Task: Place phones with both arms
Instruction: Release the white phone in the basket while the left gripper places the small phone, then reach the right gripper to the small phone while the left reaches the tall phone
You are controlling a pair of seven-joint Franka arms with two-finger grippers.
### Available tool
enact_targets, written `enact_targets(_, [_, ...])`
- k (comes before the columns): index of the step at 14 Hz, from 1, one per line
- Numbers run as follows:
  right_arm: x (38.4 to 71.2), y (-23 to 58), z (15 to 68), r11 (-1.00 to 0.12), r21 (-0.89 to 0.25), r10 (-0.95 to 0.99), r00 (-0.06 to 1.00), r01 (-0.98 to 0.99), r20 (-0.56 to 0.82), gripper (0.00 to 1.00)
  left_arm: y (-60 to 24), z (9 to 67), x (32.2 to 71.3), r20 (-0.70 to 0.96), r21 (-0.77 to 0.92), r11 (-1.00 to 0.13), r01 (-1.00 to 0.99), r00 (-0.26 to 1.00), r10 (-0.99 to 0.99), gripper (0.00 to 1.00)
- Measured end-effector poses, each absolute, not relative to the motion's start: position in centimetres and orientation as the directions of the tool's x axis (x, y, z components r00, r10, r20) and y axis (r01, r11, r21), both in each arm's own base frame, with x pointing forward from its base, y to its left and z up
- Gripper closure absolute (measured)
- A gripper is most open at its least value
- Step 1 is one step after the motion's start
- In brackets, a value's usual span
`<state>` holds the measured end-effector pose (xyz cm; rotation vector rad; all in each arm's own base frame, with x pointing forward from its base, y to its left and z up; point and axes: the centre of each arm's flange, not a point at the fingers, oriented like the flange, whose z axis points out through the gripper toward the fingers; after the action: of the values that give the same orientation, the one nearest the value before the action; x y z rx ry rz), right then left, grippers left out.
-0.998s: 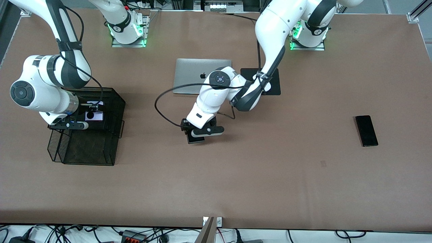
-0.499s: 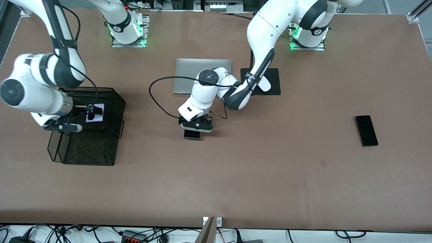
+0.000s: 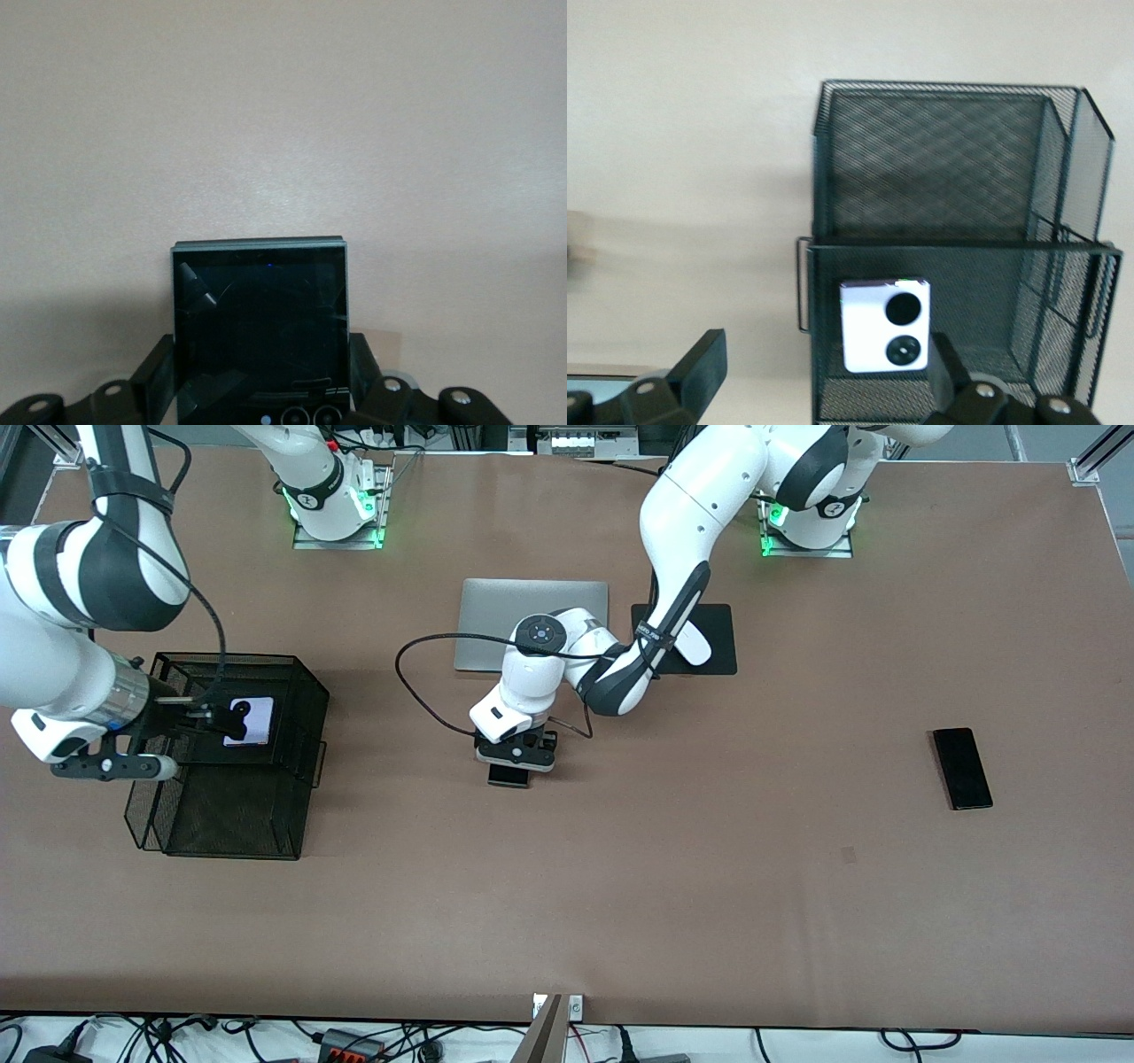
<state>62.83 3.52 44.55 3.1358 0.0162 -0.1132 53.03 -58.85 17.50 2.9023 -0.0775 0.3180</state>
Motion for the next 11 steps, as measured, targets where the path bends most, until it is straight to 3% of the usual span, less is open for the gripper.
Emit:
enact_targets(4, [63.6,7.7,42.4,-0.998,0.008,0.064,0.994,0.065,-0.083,0.0,-58.8,17.4,53.1,0.225,0.206,-0.975,-0.082,0.974,-0.034,0.21])
enact_targets(7, [63.7,8.8,41.5,-0.997,0.009,0.079,0.992,0.081,-0.095,0.0,-58.7,18.0,53.6,0.238,0.209,-0.975,-0.082,0.971,-0.031,0.01])
enact_targets(11, [64.0,9.5,42.0,-0.996,0.008,0.09,0.993,0.091,-0.077,0.0,-57.6,20.0,55.8,0.273,0.211,-0.975,-0.076,0.962,-0.016,0.0])
